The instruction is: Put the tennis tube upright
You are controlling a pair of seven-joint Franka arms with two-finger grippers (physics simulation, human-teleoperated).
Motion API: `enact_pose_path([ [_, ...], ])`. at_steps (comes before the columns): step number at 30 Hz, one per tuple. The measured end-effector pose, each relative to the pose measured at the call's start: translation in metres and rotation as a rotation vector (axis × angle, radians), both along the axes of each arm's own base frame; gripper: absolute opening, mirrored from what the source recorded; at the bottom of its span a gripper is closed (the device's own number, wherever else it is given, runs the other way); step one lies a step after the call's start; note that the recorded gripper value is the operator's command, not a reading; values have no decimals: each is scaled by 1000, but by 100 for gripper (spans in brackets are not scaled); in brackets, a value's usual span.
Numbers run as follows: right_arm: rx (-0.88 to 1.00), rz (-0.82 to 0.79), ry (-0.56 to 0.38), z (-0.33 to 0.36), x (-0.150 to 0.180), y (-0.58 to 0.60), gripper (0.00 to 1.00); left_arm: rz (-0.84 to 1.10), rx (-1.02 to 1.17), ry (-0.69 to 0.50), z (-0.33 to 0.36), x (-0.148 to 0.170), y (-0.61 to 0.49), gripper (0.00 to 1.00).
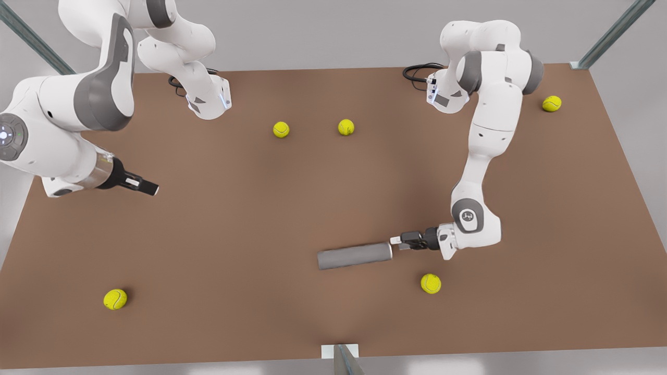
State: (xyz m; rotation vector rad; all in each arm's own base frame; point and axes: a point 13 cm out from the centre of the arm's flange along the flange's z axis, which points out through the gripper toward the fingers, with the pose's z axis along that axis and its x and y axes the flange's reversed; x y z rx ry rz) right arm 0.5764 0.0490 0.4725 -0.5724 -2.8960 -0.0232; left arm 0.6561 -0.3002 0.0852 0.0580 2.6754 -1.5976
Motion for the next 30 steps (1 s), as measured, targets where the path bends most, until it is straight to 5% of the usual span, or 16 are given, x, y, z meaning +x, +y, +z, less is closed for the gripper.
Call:
enact_pose_path([
  [17,-11,-62,13,-2,-1,4,100,79,-67,-147,-11,14,-60,100],
  [21,-13,-70,14,-2,-2,4,100,79,-79,-167,-7,14,-66,72],
  [25,-14,-78,15,-2,-2,4,100,74,-79,-192,0,17,-67,69],
  [30,-14,-83,16,-2,-2,4,100,67,-82,-223,18,21,-68,49],
])
